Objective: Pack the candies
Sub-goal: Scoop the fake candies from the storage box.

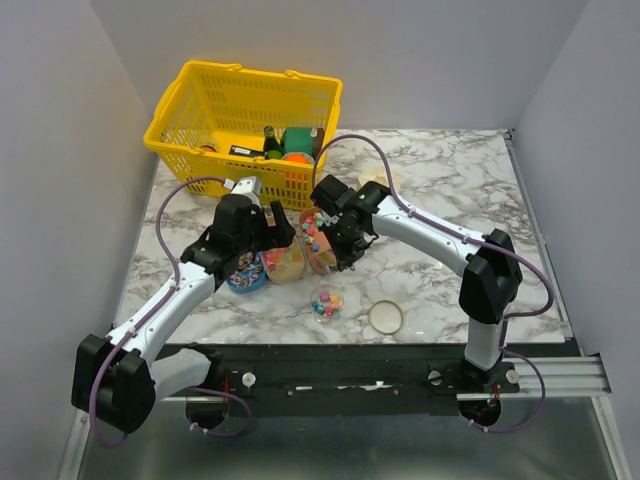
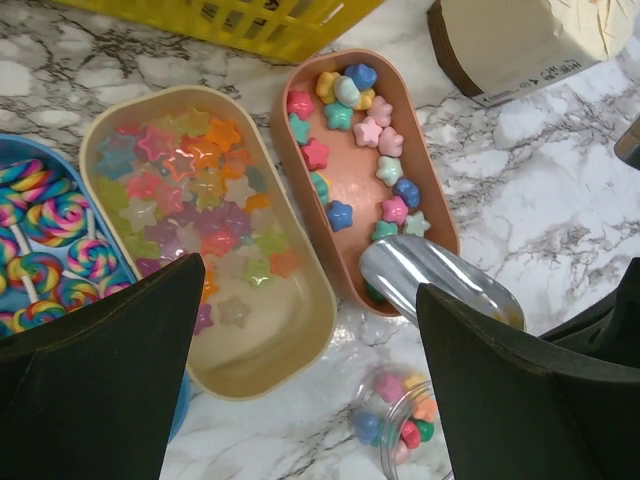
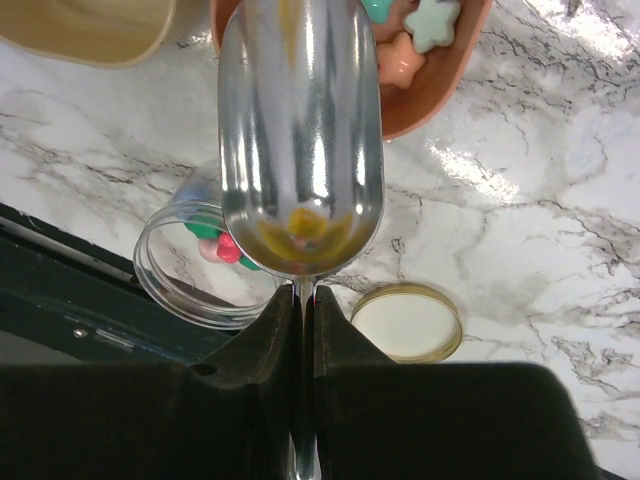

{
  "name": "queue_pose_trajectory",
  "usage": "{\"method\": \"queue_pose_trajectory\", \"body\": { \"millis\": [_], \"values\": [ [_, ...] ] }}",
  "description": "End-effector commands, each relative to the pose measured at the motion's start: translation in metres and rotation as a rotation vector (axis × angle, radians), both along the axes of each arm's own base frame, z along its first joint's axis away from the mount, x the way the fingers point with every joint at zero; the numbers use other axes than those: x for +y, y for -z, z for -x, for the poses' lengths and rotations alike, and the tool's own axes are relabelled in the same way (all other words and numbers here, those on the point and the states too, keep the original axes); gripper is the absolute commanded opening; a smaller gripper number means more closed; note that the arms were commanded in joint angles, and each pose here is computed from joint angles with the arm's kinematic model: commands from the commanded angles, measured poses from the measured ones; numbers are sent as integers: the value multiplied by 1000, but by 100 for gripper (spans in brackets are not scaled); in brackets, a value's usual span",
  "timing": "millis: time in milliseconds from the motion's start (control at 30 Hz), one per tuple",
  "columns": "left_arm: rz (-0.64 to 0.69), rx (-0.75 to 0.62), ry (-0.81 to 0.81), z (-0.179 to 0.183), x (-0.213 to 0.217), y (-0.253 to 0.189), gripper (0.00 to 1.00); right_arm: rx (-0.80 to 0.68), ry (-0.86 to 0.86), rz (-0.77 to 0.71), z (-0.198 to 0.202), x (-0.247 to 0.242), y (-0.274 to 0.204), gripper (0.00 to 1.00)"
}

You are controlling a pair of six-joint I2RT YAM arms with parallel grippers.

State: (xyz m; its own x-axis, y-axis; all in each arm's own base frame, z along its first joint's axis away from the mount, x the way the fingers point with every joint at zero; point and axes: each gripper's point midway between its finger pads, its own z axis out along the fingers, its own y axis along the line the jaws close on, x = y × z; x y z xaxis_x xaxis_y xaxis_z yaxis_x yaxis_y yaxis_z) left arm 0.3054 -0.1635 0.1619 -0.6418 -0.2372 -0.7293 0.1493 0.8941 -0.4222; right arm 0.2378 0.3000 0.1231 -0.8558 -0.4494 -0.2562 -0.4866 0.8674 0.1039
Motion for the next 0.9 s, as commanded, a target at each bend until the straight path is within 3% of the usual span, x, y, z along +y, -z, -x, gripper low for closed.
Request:
{"method": "queue_pose_trajectory", "body": {
  "millis": [0,267,867],
  "values": [
    [-92,-59,-113,-5,31,0,99,57,-63,27,5,-3,4,1],
    [-94,-162,-189,-6,50,-17,99,82,-104,61,-19,1,14,1],
    [-116,-167,-218,-6,60,-19,99,34,-79,44,-57,19,48,1]
  ]
}}
